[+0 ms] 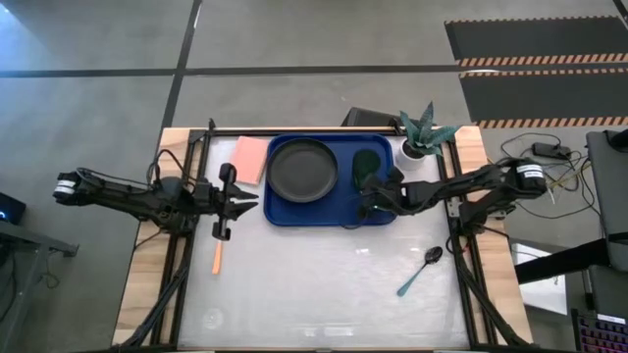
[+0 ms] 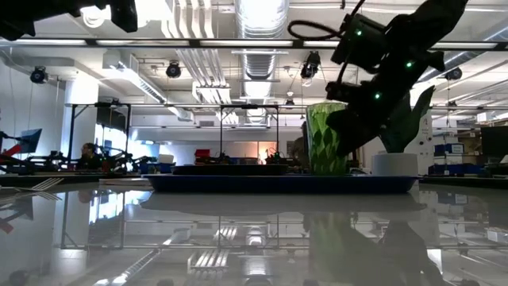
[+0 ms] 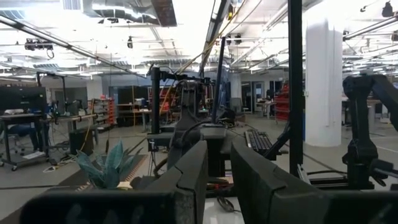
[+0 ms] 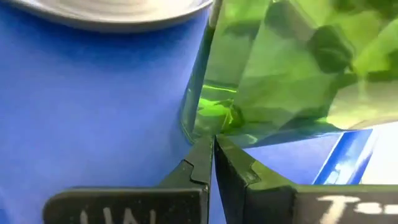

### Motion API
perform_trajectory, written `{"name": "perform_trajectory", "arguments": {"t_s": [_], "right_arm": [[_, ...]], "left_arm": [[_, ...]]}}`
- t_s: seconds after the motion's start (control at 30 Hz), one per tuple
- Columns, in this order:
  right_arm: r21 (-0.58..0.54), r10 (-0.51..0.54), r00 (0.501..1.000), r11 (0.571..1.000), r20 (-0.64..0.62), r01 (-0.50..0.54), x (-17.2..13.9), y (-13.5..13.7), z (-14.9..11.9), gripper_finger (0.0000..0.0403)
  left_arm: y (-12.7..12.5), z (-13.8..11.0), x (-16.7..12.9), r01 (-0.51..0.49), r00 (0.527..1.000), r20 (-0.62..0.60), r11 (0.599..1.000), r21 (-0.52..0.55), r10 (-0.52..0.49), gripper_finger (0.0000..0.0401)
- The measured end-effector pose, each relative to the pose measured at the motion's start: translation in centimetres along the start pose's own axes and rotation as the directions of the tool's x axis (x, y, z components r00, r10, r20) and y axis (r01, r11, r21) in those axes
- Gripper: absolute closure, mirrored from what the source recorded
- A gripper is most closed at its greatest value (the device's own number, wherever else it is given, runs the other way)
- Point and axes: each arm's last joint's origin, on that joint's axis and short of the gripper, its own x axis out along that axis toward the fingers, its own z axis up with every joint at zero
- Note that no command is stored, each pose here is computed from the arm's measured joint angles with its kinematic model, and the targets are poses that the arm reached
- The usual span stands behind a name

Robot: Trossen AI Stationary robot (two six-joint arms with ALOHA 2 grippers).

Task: Pick and place plate/cup/fork/spoon on tray
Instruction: Put the green cup on the blue tray to the top right of the black plate

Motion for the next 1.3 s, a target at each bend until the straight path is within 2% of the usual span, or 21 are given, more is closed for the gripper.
{"name": "perform_trajectory", "arguments": {"t_s": [0.43,0.87,1.3], "right_arm": [[-0.017,-0.062,0.997,0.998,-0.036,0.061,3.2,-1.4,1.7,0.0394],[0.008,-0.120,0.993,0.993,-0.010,0.120,5.6,-3.6,3.4,0.0394],[0.001,-0.123,0.992,0.992,0.021,0.123,6.2,-4.8,5.4,0.0394]], "left_arm": [[0.0,0.0,0.0,0.000,1.000,0.000,1.000,0.000,0.000,0.0347],[0.0,-0.1,0.1,0.000,1.000,-0.006,1.000,0.001,0.000,0.0347],[0.0,-0.2,0.1,0.001,1.000,-0.015,1.000,0.001,-0.001,0.0347]]}}
